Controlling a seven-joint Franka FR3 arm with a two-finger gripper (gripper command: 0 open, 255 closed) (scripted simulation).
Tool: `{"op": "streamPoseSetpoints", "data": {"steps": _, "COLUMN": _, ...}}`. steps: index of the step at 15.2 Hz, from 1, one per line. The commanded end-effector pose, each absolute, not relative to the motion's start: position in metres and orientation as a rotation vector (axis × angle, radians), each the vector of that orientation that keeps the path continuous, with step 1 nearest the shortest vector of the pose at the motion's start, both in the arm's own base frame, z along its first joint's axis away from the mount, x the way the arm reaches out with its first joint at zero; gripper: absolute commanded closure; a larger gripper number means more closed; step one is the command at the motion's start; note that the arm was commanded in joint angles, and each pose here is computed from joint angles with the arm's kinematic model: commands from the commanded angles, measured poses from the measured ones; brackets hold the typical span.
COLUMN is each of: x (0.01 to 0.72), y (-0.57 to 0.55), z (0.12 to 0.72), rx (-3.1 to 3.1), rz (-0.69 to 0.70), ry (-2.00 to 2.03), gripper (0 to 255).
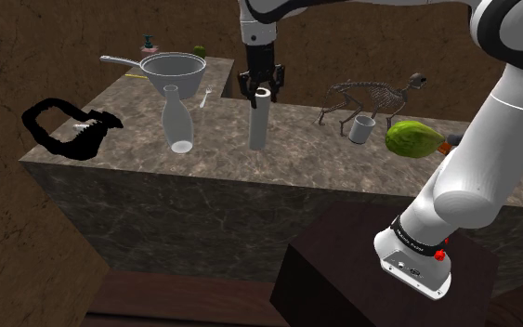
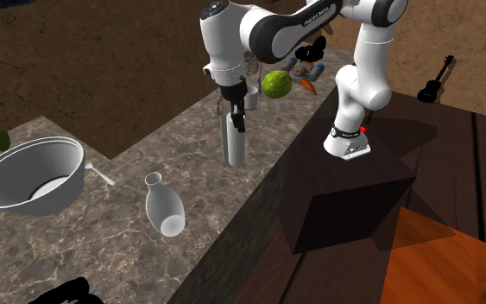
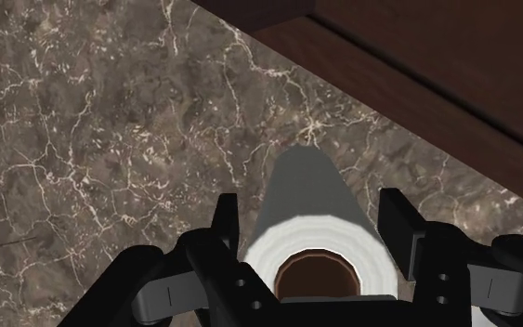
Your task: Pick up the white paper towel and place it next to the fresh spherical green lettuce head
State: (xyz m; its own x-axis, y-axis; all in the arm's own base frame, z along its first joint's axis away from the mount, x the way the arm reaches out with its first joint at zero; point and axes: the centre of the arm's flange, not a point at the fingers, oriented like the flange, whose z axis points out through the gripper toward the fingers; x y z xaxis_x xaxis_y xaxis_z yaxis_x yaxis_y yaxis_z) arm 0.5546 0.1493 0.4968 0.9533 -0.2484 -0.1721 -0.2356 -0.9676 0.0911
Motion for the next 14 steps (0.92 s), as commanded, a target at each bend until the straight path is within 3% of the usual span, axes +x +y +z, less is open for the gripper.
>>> {"op": "streamPoseSetpoints", "data": {"steps": 1, "x": 0.554, "y": 0.149, "z": 0.508, "rx": 3.036, "rz": -0.281, "ry": -0.377, "gripper": 255}}
{"op": "streamPoseSetpoints", "data": {"steps": 14, "x": 0.554, "y": 0.149, "z": 0.576, "rx": 3.036, "rz": -0.281, "ry": -0.377, "gripper": 255}}
